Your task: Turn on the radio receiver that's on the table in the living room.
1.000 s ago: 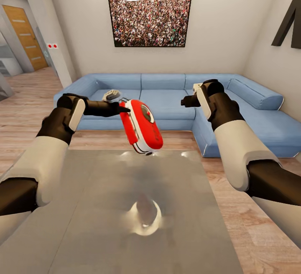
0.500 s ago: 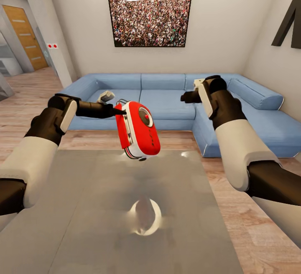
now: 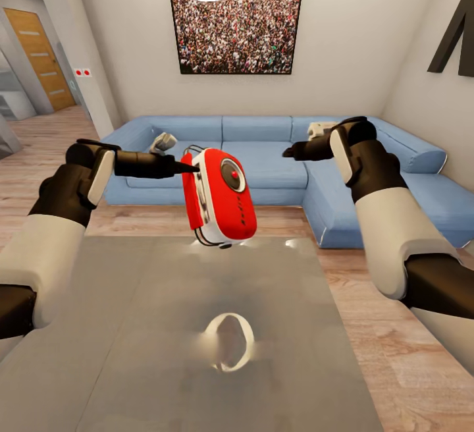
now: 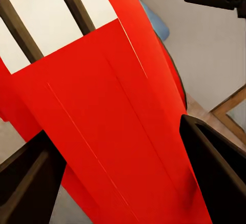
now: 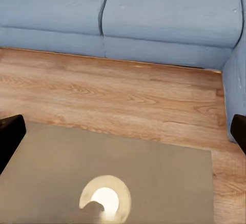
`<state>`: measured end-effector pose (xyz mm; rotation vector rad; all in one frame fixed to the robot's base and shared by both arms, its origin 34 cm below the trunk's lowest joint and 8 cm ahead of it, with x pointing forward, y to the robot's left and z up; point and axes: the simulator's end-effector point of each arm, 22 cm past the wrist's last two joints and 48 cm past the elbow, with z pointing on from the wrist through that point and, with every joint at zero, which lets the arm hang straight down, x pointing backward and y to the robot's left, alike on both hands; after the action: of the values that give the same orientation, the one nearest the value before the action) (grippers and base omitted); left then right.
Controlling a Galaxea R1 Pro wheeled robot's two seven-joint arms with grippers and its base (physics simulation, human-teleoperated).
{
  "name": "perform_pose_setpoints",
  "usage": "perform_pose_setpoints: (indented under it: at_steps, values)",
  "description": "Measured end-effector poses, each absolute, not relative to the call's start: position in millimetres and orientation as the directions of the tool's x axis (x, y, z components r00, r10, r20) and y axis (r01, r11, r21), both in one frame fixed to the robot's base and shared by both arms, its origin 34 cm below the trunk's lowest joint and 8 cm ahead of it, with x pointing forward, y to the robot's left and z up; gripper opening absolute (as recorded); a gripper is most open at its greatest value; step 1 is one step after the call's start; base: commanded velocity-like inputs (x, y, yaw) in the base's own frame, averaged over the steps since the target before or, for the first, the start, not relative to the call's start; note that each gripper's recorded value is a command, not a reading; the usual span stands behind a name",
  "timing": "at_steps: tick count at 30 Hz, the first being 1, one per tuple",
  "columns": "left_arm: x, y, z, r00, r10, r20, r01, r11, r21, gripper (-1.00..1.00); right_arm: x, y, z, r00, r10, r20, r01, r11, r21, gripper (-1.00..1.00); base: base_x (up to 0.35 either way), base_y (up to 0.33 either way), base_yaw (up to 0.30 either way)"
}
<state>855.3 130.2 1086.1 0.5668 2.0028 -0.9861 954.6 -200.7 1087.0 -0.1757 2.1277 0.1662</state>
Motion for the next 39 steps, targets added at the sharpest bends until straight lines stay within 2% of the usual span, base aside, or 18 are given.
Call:
perform_pose_setpoints:
  at_steps: [8, 14, 19, 39]
  values:
    - [854.5, 140.9, 1086.5, -0.567, 0.037, -0.823, 0.673, 0.596, -0.437, -1.0, 947.1, -185.4, 1089.4, -0.533, -0.055, -0.845, -0.299, 0.946, 0.127, 1.0, 0.0, 0.0, 0.0]
    - [841.3, 142.4, 1099.1, -0.554, 0.037, -0.832, 0.711, 0.541, -0.45, -1.0, 939.4, -175.6, 1092.9, -0.534, -0.052, -0.844, -0.375, 0.909, 0.181, 1.0, 0.0, 0.0, 0.0]
    - [837.3, 145.8, 1097.4, -0.547, 0.061, -0.835, 0.72, 0.542, -0.433, -1.0, 931.2, -160.0, 1089.6, -0.536, -0.101, -0.838, -0.441, 0.88, 0.176, 1.0, 0.0, 0.0, 0.0]
    - [836.6, 144.4, 1095.4, -0.545, 0.071, -0.835, 0.724, 0.542, -0.426, -1.0, 917.0, -148.8, 1090.5, -0.543, -0.115, -0.832, -0.525, 0.82, 0.23, 1.0, 0.0, 0.0, 0.0]
